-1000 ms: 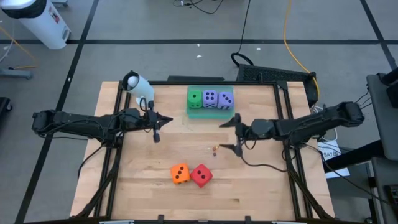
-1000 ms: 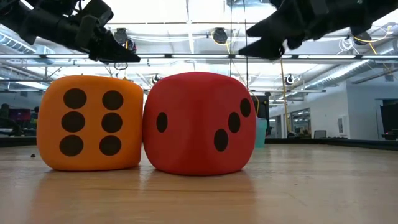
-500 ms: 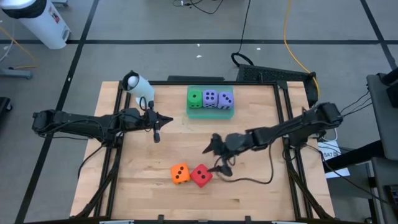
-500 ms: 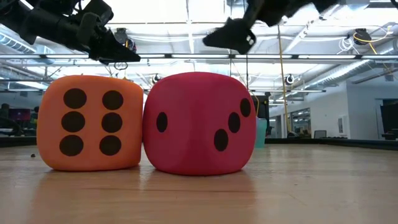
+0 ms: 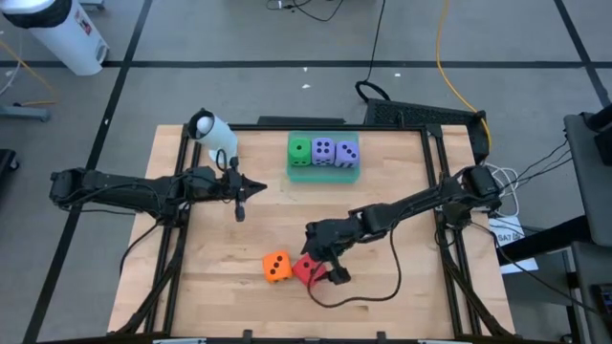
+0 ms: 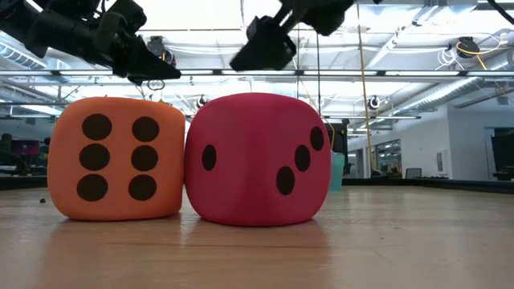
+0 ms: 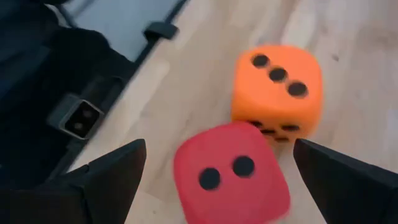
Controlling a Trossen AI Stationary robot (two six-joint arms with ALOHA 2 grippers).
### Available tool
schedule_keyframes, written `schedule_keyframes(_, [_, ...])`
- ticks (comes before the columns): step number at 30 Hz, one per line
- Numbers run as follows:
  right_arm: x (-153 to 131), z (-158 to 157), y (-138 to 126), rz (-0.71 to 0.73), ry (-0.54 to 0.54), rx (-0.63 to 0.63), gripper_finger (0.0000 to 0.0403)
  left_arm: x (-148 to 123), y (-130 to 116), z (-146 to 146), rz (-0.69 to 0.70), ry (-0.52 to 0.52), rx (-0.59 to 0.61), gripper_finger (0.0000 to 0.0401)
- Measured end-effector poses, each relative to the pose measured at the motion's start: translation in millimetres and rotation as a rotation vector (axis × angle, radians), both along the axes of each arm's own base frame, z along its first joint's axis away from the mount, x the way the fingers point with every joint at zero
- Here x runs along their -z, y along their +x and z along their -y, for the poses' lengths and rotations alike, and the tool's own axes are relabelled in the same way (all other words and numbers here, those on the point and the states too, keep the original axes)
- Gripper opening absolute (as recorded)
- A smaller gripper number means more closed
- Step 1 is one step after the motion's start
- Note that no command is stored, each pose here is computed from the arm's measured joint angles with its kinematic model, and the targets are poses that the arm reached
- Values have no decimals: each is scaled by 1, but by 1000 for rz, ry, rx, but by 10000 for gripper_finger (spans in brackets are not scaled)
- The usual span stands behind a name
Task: Pick & Place Dice
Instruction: Put the large red dice into the blue bin
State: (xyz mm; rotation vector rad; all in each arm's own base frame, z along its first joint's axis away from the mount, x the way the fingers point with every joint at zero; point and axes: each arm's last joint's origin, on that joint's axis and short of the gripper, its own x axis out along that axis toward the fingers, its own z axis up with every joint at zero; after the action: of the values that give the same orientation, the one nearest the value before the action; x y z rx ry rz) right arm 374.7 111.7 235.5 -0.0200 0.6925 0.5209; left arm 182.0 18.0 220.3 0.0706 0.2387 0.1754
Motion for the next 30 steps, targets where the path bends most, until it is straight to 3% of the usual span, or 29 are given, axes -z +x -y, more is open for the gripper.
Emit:
schedule_keyframes(12, [15, 0, 3, 31, -126, -114, 400, 0, 0, 0, 0, -1, 6, 21])
schedule_keyframes(30, [60, 7, 21, -40, -124, -168, 400, 0, 0, 0, -1, 2, 6, 21])
